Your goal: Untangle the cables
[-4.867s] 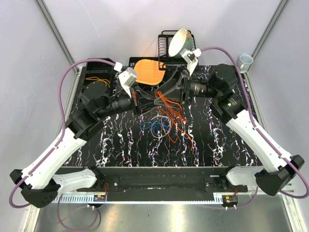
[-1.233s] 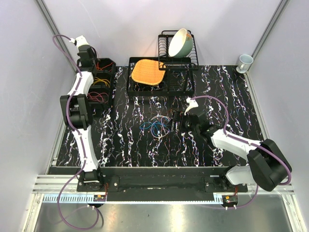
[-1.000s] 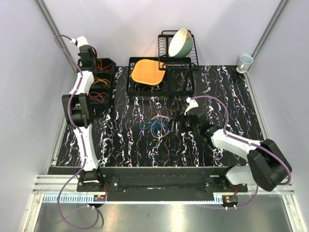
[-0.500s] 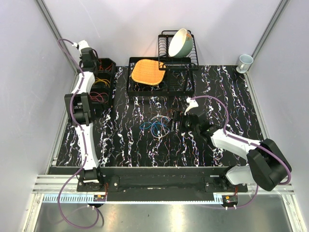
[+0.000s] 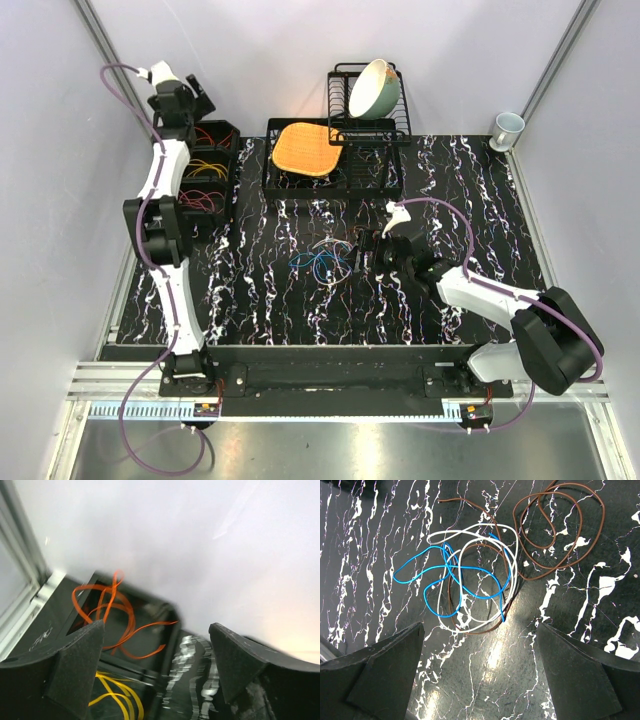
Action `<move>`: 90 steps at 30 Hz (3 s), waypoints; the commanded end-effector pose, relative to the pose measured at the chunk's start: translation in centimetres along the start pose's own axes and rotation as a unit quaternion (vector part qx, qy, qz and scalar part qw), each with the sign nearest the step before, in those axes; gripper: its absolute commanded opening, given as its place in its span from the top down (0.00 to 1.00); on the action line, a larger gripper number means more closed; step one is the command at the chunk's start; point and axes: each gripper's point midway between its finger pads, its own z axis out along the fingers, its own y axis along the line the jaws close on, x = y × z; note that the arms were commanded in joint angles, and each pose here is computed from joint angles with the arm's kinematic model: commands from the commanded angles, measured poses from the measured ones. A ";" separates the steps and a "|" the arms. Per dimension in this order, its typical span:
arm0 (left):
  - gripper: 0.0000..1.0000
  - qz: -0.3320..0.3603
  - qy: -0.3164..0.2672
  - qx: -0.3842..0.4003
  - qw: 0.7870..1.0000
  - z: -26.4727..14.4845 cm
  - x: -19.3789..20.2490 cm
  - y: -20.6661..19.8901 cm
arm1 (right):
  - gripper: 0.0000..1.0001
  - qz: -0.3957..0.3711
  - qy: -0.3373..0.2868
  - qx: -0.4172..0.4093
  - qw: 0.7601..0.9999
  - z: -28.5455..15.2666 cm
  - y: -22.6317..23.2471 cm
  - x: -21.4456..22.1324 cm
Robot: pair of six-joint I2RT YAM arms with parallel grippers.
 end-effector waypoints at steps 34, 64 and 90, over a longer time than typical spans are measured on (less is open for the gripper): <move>0.31 0.116 0.286 0.185 0.933 -35.8 21.4 -12.9 | 0.00 0.012 -0.039 -0.014 0.999 -0.2 1.3 -2.6; 0.12 0.201 0.383 0.214 0.876 -39.1 32.3 -14.6 | 0.00 0.014 -0.022 -0.002 1.000 0.5 1.0 -2.4; 0.58 0.213 0.411 0.201 0.863 -38.7 35.0 -14.2 | 0.00 0.014 -0.022 -0.004 1.000 0.5 1.1 -2.3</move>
